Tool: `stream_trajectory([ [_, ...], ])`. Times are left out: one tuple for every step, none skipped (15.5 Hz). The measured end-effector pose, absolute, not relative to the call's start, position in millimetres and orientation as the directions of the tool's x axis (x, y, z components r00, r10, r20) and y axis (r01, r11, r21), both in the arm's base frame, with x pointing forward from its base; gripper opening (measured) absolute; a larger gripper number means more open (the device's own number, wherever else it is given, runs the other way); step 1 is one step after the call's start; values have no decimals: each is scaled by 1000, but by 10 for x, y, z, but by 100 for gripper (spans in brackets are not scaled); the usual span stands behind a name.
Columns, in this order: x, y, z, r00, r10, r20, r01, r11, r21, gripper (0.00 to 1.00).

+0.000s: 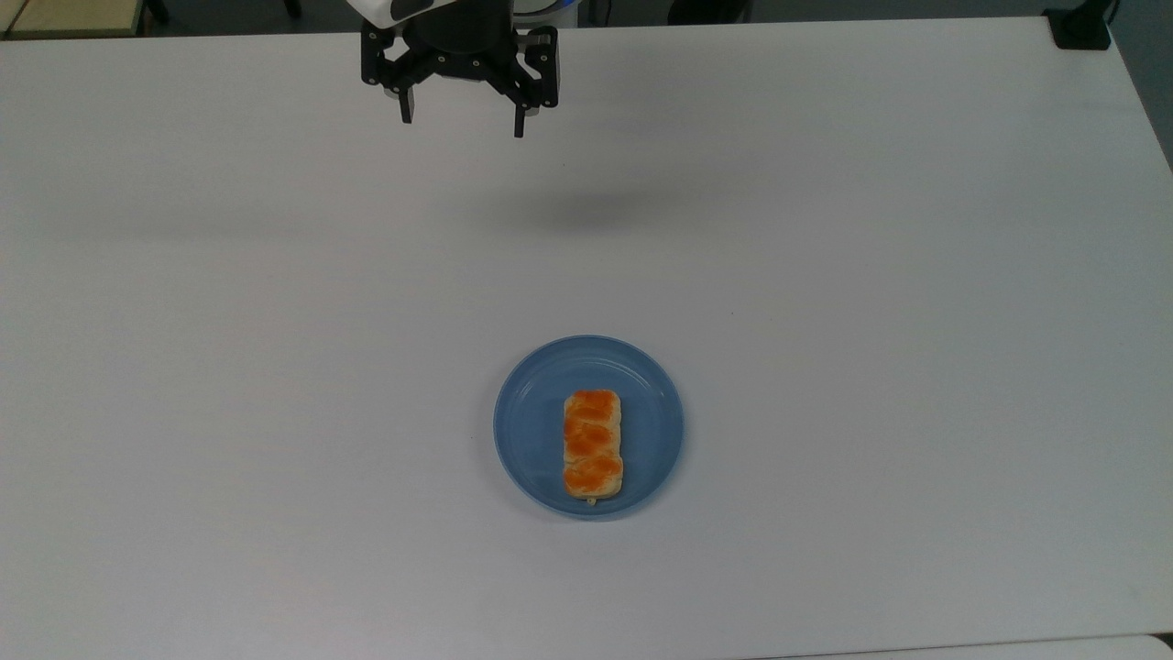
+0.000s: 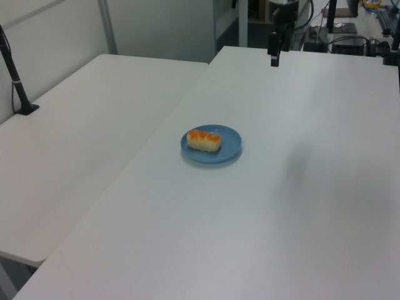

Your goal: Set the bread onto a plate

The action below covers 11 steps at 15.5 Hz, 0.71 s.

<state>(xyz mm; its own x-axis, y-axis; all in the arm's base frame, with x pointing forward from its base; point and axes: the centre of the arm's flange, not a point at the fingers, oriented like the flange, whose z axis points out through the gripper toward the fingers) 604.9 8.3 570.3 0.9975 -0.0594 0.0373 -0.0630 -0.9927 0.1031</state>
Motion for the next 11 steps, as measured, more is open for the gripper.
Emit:
stream_trajectory([
  [6047, 84, 5701, 998, -59, 35, -63, -993, 103, 100],
  [6045, 84, 5700, 998, -59, 33, -62, -993, 103, 100],
  [6044, 84, 5699, 998, -59, 33, -62, -993, 104, 100],
  [6044, 84, 5699, 998, -59, 33, -62, -993, 104, 100],
  [6044, 85, 5698, 998, -59, 32, -62, -993, 104, 100],
  [6043, 87, 5696, 998, -59, 32, -62, -993, 104, 100],
  [6043, 88, 5695, 998, -59, 31, -61, -993, 104, 100],
  [6042, 89, 5693, 998, -58, 30, -61, -993, 104, 100],
  [6041, 89, 5691, 998, -58, 29, -61, -993, 104, 100],
  [6041, 89, 5689, 998, -58, 29, -61, -993, 104, 100],
  [6041, 89, 5687, 998, -58, 28, -61, -993, 104, 100],
])
